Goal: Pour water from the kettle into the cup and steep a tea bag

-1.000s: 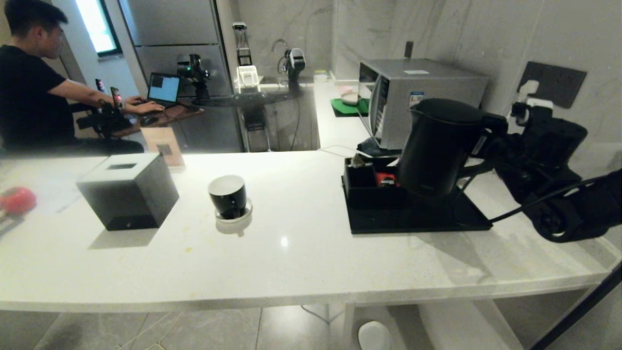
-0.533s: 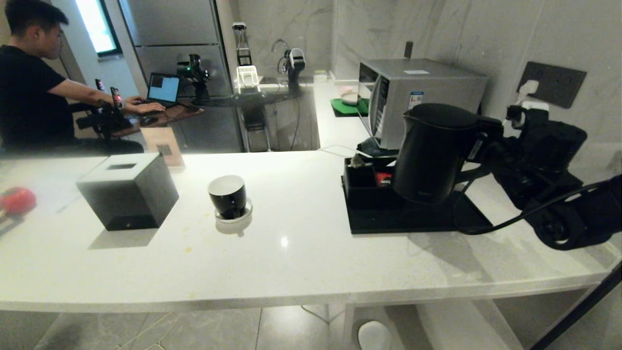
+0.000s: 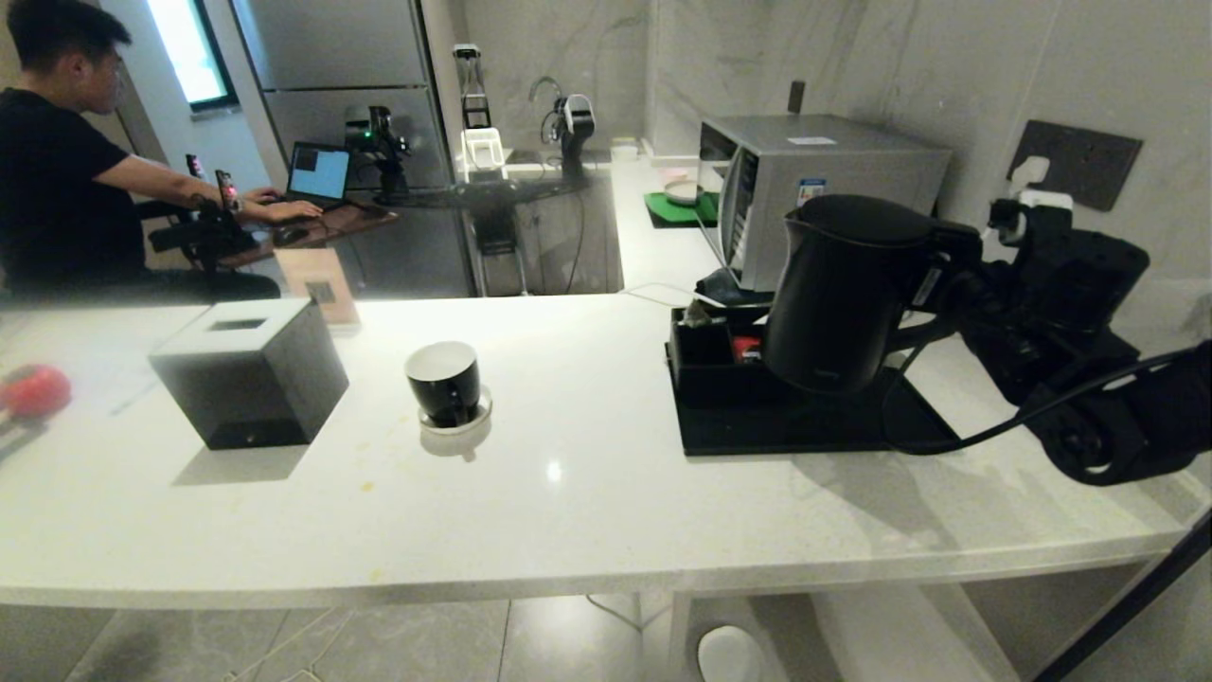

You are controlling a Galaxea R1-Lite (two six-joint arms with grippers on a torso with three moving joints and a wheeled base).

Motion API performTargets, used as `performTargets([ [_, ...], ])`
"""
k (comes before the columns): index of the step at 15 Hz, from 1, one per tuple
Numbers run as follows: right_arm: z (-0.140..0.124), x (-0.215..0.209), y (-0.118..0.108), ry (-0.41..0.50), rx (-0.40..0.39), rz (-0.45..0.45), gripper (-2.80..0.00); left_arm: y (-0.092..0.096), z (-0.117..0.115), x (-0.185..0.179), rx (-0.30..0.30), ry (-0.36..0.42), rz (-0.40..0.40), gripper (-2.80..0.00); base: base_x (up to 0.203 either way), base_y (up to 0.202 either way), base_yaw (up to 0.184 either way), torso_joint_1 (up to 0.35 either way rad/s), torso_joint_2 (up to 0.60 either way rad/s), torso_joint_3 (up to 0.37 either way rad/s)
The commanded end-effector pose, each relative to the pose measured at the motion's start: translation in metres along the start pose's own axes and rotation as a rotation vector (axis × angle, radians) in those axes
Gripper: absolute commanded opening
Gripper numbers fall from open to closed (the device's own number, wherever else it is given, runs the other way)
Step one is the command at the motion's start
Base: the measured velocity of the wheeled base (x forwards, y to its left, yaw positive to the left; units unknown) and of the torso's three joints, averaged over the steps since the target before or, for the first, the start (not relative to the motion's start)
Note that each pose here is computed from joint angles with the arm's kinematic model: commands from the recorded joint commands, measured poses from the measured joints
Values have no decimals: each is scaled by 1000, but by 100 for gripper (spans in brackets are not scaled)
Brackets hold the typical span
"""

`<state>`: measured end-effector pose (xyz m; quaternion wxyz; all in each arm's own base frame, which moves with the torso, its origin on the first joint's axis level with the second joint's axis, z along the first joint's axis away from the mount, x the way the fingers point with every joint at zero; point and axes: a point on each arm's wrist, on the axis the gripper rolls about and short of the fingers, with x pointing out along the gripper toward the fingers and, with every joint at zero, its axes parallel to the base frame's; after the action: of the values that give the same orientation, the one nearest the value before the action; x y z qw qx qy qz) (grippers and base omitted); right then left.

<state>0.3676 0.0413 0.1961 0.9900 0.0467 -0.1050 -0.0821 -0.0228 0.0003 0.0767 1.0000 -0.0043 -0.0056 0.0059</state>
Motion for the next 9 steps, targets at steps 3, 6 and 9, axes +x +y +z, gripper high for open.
performTargets([
  [3, -2, -3, -1, 6, -2, -2, -280, 0, 0, 0, -1, -1, 0, -280, 0, 0, 0, 0, 0, 0],
  [6, -1, -6, -2, 10, -4, -3, -280, 0, 0, 0, -2, -1, 0, -280, 0, 0, 0, 0, 0, 0],
  [9, 1, -9, 3, 8, 0, 12, -280, 0, 0, 0, -1, -1, 0, -280, 0, 0, 0, 0, 0, 0],
])
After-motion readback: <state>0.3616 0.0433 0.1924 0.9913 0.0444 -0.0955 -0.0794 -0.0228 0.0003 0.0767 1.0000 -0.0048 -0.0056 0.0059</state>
